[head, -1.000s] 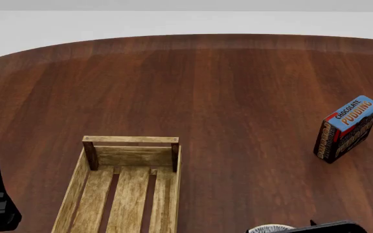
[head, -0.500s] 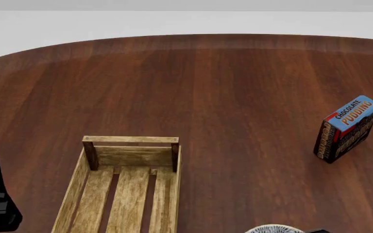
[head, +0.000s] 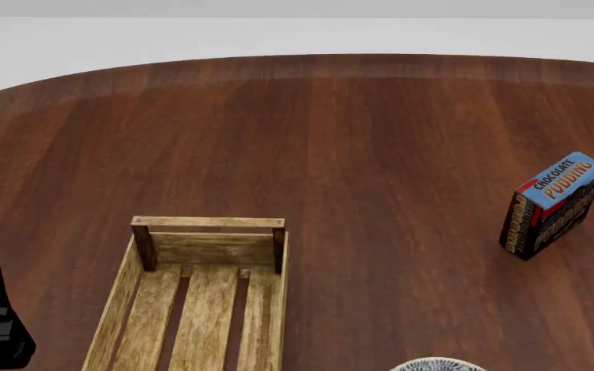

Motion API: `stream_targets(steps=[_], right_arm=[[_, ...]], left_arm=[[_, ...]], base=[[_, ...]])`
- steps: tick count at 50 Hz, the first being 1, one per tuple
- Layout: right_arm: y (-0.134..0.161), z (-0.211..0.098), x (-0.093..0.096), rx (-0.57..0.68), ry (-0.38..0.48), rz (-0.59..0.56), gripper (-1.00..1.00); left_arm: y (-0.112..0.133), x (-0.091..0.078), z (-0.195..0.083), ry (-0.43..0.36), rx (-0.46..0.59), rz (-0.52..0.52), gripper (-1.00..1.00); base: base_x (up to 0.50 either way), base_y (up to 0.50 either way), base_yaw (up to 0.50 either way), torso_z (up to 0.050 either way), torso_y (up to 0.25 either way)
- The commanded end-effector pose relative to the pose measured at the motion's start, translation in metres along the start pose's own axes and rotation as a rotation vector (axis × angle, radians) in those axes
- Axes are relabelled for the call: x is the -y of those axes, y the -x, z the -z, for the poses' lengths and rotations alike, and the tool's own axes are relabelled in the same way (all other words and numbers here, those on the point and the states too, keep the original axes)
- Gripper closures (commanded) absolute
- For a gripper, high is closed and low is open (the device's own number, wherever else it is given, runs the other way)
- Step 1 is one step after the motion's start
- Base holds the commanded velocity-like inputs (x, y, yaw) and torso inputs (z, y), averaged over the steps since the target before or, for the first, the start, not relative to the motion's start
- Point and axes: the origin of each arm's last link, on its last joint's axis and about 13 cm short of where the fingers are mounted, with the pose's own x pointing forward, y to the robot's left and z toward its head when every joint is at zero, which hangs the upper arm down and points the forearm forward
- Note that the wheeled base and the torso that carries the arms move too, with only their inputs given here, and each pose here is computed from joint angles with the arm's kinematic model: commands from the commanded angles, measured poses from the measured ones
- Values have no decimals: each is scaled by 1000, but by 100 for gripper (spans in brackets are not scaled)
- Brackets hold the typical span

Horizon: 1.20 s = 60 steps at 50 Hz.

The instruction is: Stack the left bowl on the right bowl and place them in the tray.

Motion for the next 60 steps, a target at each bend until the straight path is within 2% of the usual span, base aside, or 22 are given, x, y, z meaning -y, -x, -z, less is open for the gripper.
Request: stream_targets(steps=[1, 60], right_arm=[[-8, 8, -5, -46, 6, -32, -100], [-38, 35, -8, -199, 24, -92, -100]], left_arm=[[-1, 0, 0, 1, 2, 2, -100], [-2, 6, 3, -8, -1, 26, -100]], base=[[0, 0, 0, 0, 0], [0, 0, 0, 0, 0]])
